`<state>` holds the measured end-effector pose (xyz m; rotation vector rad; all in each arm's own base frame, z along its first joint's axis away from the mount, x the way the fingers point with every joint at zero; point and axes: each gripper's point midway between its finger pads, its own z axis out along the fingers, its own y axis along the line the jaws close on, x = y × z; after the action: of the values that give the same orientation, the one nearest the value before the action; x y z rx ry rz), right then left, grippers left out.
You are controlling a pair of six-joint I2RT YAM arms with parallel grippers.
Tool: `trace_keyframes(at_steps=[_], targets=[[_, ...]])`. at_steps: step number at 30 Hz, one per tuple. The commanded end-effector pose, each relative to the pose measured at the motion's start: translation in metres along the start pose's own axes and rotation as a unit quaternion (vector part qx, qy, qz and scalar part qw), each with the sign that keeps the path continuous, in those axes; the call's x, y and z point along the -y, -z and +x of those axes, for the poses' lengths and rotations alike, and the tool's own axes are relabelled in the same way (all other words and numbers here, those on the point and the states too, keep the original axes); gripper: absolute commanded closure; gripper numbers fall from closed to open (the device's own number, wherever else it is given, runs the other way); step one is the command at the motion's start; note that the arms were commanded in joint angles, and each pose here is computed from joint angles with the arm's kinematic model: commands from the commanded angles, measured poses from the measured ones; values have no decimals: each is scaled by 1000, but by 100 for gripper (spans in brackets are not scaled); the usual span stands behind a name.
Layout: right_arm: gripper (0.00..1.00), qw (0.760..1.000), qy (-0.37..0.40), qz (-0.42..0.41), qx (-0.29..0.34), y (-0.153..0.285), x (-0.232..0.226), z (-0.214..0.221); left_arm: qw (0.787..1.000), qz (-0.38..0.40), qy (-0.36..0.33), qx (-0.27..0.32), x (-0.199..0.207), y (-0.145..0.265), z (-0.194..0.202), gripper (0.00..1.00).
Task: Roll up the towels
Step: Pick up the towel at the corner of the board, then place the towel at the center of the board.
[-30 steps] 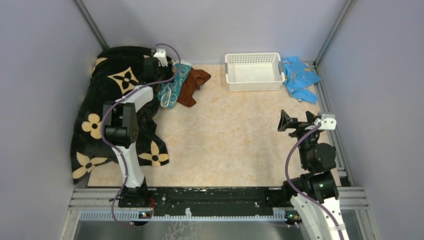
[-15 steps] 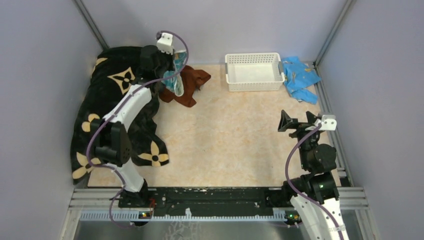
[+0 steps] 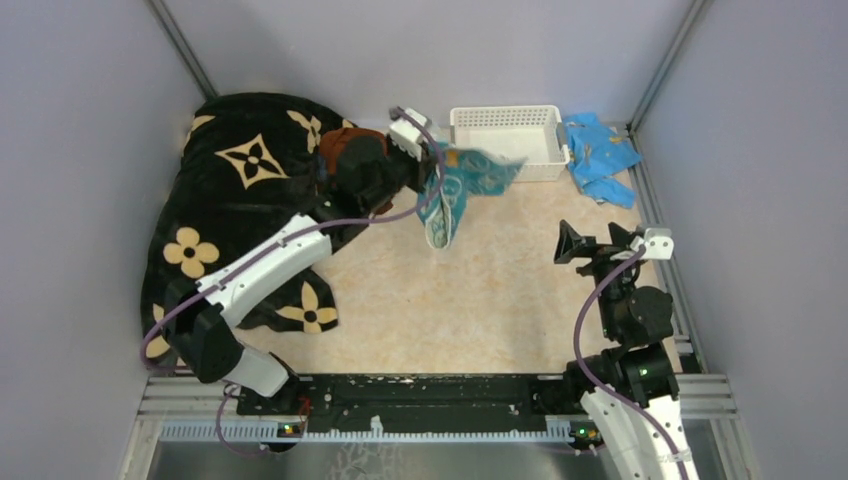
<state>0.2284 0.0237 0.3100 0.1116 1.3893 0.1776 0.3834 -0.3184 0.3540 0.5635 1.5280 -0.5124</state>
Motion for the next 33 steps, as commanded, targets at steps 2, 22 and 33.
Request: trace_keyframes(at_steps=[2, 22, 33], targets=[[1, 1000, -16, -23, -6, -2, -13, -14, 997, -2, 48, -65, 30, 6, 75, 73], [12, 946, -100, -96, -294, -42, -64, 127, 963, 66, 126, -228, 73, 79, 201, 17], [22, 912, -92, -203, -344, -61, -133, 160, 958, 90, 92, -256, 87, 37, 228, 16]])
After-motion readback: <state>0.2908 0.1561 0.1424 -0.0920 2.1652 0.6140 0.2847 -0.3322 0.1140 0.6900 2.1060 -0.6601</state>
